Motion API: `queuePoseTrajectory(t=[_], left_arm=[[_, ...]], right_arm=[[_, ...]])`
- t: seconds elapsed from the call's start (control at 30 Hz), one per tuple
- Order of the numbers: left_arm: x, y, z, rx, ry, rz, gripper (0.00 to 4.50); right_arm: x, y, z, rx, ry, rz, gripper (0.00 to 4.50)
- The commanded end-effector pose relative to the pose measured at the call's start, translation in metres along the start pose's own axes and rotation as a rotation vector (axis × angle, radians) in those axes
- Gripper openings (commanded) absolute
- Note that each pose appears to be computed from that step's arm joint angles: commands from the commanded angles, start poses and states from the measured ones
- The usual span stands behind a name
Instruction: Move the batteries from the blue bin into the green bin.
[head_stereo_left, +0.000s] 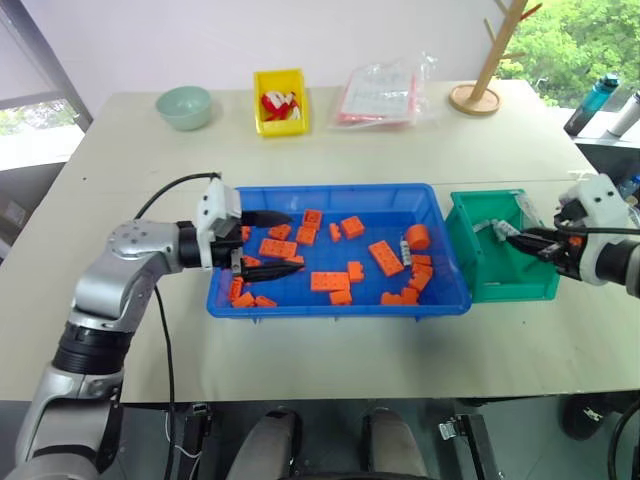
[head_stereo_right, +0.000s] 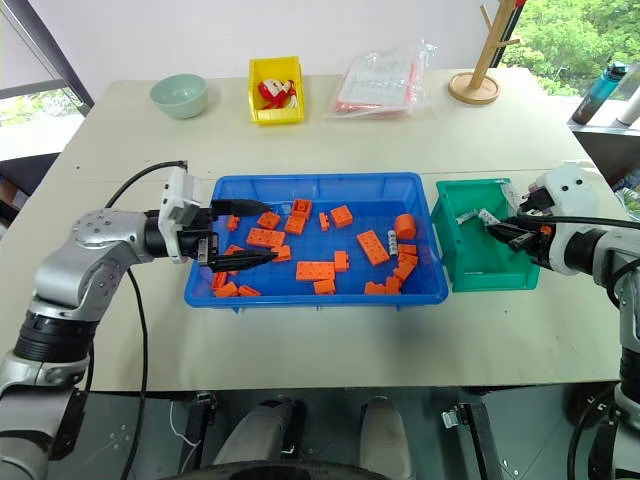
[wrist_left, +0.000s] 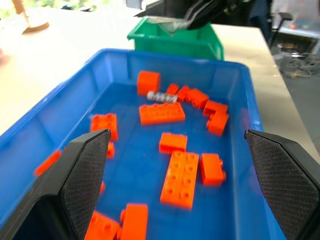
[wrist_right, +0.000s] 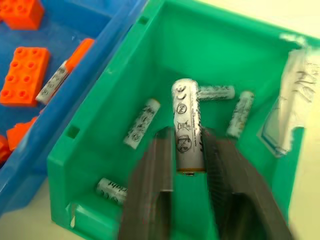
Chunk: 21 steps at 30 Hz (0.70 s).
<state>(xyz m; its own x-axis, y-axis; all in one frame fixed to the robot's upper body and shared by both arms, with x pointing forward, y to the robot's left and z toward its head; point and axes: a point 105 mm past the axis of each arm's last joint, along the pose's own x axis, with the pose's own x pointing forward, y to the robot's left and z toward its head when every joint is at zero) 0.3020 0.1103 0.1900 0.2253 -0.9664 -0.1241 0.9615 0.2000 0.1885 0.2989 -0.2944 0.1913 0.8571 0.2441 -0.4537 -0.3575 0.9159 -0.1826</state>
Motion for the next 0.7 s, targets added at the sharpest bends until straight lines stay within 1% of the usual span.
queuePoseTrajectory(t=[0.03, 0.13, 0.23, 0.27, 0.37, 0.5, 0.57, 0.7], left_arm=[[0.000, 0.001, 0.007, 0.042, -0.007, -0.013, 4.50], [-0.001, 0.001, 0.008, 0.048, -0.002, -0.018, 4.50], [-0.003, 0.001, 0.008, 0.051, 0.003, -0.008, 4.50], [-0.004, 0.000, 0.008, 0.052, 0.005, -0.005, 4.50], [-0.006, -0.003, 0.007, 0.054, 0.010, 0.004, 4.50], [-0.012, -0.007, 0.005, 0.055, 0.021, 0.031, 4.50], [-0.014, -0.008, 0.005, 0.053, 0.023, 0.043, 4.50], [-0.016, -0.010, 0.005, 0.051, 0.021, 0.065, 4.50]], right_arm=[[-0.004, -0.001, 0.018, -0.116, -0.047, -0.039, 2.83], [-0.001, 0.005, 0.040, -0.149, -0.104, -0.011, 2.83], [0.009, 0.029, 0.062, -0.150, -0.152, 0.081, 2.83], [0.015, 0.043, 0.065, -0.154, -0.152, 0.131, 2.83], [0.029, 0.073, 0.066, -0.162, -0.127, 0.214, 2.83], [0.048, 0.111, 0.061, -0.013, -0.083, 0.283, 2.83], [0.051, 0.118, 0.056, 0.027, -0.054, 0.281, 2.83], [0.057, 0.118, 0.038, 0.064, 0.032, 0.227, 2.83]])
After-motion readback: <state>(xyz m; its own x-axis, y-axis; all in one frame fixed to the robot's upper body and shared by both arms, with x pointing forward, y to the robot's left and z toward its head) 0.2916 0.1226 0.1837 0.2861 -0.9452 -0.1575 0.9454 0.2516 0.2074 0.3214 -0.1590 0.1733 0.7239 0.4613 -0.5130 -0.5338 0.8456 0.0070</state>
